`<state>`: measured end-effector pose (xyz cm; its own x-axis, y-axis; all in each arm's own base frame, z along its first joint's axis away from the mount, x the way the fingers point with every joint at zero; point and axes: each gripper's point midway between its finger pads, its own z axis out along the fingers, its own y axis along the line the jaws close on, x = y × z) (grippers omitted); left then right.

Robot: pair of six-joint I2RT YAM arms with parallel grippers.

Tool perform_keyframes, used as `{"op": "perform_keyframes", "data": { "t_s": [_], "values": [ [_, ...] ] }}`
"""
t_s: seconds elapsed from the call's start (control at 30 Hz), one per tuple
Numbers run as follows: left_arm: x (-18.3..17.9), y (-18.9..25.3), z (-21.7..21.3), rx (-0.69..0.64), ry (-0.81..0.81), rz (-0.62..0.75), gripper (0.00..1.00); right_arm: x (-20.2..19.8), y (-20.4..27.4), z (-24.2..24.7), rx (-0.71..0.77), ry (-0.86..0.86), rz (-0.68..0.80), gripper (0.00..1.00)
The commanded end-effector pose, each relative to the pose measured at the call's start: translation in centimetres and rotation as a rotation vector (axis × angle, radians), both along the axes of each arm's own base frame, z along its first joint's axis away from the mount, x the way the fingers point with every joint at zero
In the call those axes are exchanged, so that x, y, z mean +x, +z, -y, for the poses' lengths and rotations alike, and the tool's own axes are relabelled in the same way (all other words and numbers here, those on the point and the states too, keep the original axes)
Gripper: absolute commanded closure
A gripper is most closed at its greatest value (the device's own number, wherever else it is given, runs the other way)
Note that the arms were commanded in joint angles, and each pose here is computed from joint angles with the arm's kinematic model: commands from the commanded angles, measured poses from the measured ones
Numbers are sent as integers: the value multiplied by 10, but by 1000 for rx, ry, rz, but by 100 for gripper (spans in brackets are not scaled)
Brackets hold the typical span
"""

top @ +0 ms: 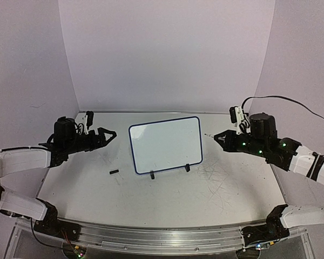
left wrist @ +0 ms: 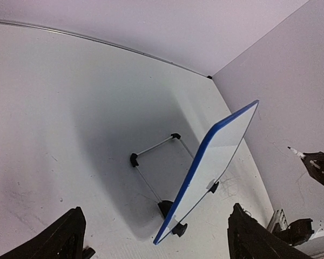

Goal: Write a sentence on the whiteboard
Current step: Hold the whiteboard at the center of the board.

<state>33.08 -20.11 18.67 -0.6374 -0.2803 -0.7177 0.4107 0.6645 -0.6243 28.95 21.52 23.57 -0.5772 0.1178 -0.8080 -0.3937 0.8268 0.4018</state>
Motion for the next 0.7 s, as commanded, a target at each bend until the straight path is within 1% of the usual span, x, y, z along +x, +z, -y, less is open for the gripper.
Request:
{"op": "perform_keyframes", "data": {
  "t_s": [0.0, 0.1, 0.2, 0.37, 0.47, 0.57, 0.67],
  "values": [
    [-7, 24, 16, -128, -109, 119, 7, 1, 37, -21, 53, 41, 93, 100],
    [-16, 32, 22, -183, -166, 186, 8, -4, 45, -29, 64, 60, 109, 100],
    [-15, 31, 22, -185, -162, 217, 8, -7, 56, -33, 67, 61, 138, 100],
    [-14, 21, 32, -205, -226, 196, 9, -10, 71, -34, 90, 62, 178, 100],
    [-18, 24, 37, -272, -270, 220, 9, -11, 74, -38, 100, 73, 184, 100],
    [-21, 26, 43, -340, -325, 226, 12, -12, 74, -42, 103, 80, 182, 100],
    [-23, 24, 44, -352, -341, 237, 12, -13, 75, -44, 108, 86, 182, 100]
  ]
}}
